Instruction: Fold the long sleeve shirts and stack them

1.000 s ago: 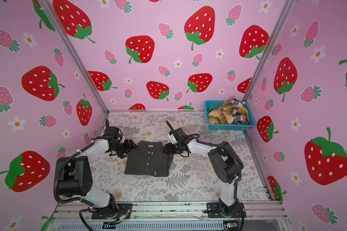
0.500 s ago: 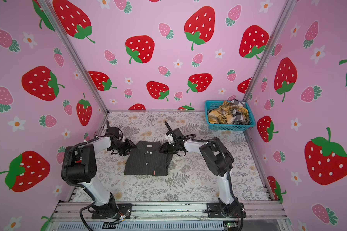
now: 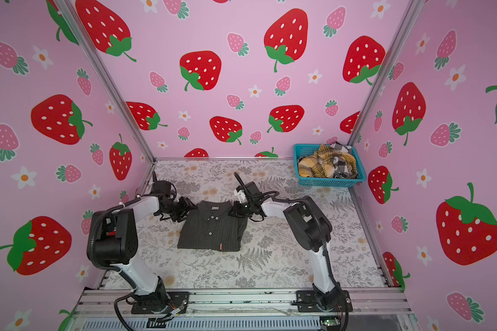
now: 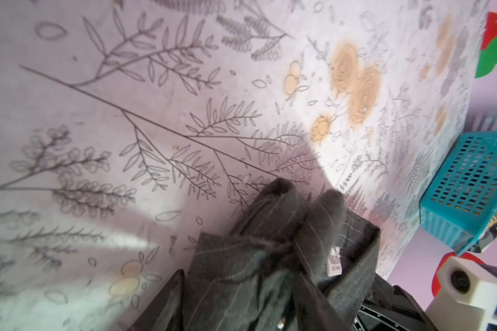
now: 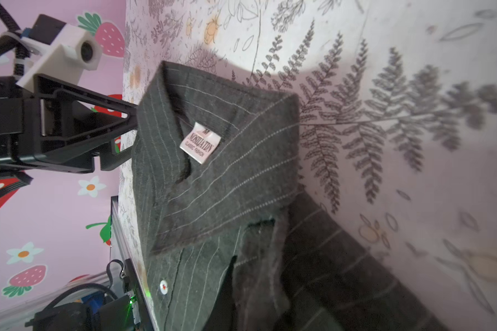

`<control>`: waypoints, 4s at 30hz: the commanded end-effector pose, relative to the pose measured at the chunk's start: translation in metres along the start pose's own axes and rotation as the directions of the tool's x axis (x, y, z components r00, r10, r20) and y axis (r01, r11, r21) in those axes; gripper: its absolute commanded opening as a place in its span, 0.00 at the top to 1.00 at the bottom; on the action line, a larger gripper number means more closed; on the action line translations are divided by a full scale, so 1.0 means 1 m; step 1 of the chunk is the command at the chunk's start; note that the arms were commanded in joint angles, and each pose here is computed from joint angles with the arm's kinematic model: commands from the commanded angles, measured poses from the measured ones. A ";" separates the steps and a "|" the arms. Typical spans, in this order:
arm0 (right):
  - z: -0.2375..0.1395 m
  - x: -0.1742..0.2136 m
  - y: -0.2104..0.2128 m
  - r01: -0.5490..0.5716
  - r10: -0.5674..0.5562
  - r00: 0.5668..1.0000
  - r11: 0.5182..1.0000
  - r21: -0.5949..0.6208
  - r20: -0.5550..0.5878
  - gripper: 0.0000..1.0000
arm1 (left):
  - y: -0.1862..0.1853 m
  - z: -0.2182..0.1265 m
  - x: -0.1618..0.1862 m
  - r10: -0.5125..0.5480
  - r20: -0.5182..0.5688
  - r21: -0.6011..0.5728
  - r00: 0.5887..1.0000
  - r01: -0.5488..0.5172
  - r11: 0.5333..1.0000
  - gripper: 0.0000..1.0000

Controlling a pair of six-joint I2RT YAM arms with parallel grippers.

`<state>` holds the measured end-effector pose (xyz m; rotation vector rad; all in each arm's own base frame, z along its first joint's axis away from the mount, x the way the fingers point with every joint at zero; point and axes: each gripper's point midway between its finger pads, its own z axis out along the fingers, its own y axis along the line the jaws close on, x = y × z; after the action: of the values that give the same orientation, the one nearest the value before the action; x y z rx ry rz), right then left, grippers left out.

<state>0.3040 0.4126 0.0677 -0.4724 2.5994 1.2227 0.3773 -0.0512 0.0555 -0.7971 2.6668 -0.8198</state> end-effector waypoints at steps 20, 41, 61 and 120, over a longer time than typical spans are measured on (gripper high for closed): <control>-0.038 0.035 -0.070 -0.070 0.039 0.993 0.951 0.300 0.108 1.00 | -0.037 0.024 0.051 0.129 -0.085 -0.006 0.988 -0.130 0.991 0.39; -0.096 0.069 -0.023 0.063 -0.074 0.997 0.870 0.489 0.003 0.47 | -0.089 -0.030 0.076 0.191 0.036 0.130 0.981 -0.194 0.972 1.00; -0.078 0.062 -0.095 -0.008 0.024 0.999 0.854 0.521 -0.024 0.85 | -0.022 0.055 0.113 0.039 -0.204 -0.068 0.978 -0.054 0.996 1.00; -0.056 0.018 -0.119 -0.007 0.029 0.999 0.833 0.554 -0.032 0.80 | -0.076 0.026 0.090 0.184 -0.145 0.006 0.972 -0.185 0.983 0.89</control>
<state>0.3369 0.2991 0.0394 -0.3790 2.7529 0.3973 0.3564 -0.1708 0.0922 -0.4835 2.7554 -0.8828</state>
